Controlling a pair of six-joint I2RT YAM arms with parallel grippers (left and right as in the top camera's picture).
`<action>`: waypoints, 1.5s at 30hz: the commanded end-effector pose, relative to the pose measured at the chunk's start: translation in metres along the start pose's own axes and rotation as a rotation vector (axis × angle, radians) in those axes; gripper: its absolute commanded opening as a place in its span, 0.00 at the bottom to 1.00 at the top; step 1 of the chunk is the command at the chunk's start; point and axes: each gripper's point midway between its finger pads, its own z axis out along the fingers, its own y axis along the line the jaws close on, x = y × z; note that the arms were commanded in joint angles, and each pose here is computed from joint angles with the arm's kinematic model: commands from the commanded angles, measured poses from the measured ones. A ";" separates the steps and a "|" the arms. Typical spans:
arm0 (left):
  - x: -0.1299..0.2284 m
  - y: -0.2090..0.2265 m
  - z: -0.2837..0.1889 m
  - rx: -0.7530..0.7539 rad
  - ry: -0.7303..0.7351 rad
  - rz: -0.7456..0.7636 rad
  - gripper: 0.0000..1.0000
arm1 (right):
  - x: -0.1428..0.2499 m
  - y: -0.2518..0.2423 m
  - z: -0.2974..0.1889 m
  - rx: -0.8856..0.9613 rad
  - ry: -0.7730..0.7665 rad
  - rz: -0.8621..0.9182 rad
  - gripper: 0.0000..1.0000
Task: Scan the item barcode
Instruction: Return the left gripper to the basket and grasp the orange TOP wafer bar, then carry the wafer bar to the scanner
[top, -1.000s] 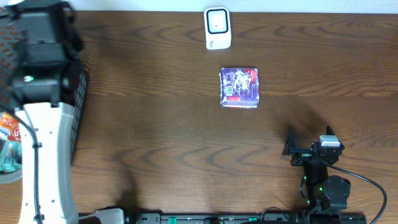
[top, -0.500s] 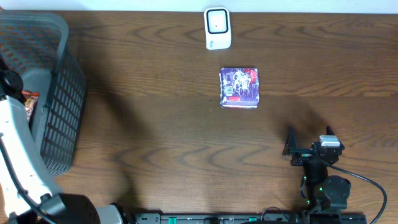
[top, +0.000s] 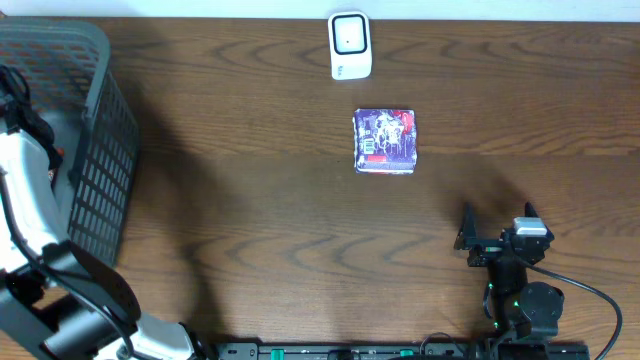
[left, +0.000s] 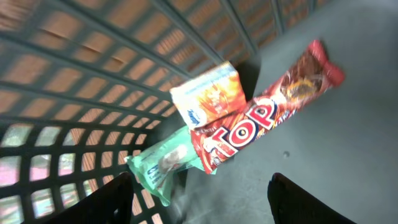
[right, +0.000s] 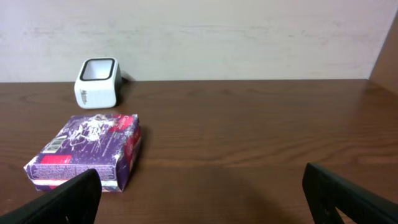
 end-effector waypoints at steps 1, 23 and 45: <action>0.012 -0.010 0.022 -0.011 0.061 0.079 0.69 | 0.000 -0.001 0.000 0.003 0.000 -0.014 0.99; 0.041 -0.039 0.110 -0.030 0.204 0.221 0.70 | 0.000 -0.001 0.000 0.003 0.000 -0.014 0.99; 0.064 -0.067 0.124 0.261 0.297 0.229 0.07 | 0.000 -0.001 0.000 0.003 0.000 -0.014 0.99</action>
